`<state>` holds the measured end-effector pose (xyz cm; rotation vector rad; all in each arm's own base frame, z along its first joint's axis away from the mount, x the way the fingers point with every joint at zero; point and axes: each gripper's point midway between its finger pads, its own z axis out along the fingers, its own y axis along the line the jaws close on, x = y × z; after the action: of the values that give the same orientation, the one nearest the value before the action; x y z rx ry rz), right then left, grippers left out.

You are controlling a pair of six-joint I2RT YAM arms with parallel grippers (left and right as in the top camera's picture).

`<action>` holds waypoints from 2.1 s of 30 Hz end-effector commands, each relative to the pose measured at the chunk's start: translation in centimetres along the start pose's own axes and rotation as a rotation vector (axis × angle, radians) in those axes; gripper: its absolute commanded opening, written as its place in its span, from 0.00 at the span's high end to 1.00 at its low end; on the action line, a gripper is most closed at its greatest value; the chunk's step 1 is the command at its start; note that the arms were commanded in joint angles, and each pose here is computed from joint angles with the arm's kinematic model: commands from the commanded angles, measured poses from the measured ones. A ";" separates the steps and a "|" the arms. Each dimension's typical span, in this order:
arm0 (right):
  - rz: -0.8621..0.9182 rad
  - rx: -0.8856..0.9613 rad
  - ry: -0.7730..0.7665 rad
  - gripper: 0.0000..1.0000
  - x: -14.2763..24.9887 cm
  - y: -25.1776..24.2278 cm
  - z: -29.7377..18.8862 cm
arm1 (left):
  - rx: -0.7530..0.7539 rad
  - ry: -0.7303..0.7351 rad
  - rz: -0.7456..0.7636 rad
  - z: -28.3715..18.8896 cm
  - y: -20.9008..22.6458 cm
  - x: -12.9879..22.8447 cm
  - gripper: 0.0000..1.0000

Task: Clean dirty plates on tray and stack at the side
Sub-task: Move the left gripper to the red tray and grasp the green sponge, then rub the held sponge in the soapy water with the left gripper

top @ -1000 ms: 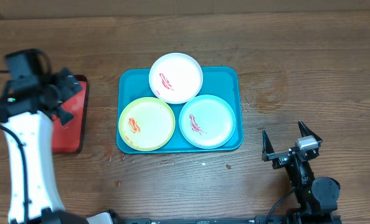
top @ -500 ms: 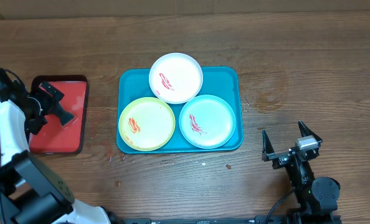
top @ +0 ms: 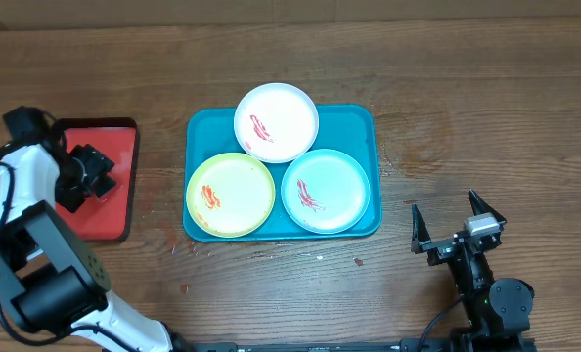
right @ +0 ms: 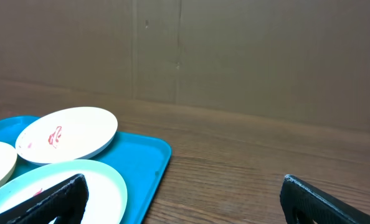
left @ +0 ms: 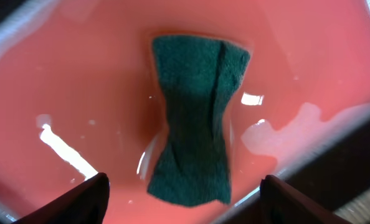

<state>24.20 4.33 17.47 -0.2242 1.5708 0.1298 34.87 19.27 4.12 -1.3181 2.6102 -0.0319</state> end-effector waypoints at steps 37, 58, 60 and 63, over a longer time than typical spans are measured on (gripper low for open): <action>0.003 0.010 -0.002 0.00 0.2 -0.2 0.0 | -0.054 -0.110 0.153 4.2 -0.8 -3.3 0.00; 0.003 0.010 -0.001 0.00 0.2 -0.2 0.0 | -0.057 -0.098 0.094 4.3 -0.5 -3.0 0.00; 0.003 0.010 -0.002 0.00 0.2 -0.2 0.0 | -0.046 -0.129 0.093 4.2 -0.7 -3.8 0.00; 0.003 0.010 -0.002 0.00 0.2 -0.2 0.0 | -0.034 -0.162 0.088 4.1 -0.8 -4.7 0.00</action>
<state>24.20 4.33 17.45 -0.2243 1.5716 0.1298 38.86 21.93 1.45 -1.1408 2.5564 0.1134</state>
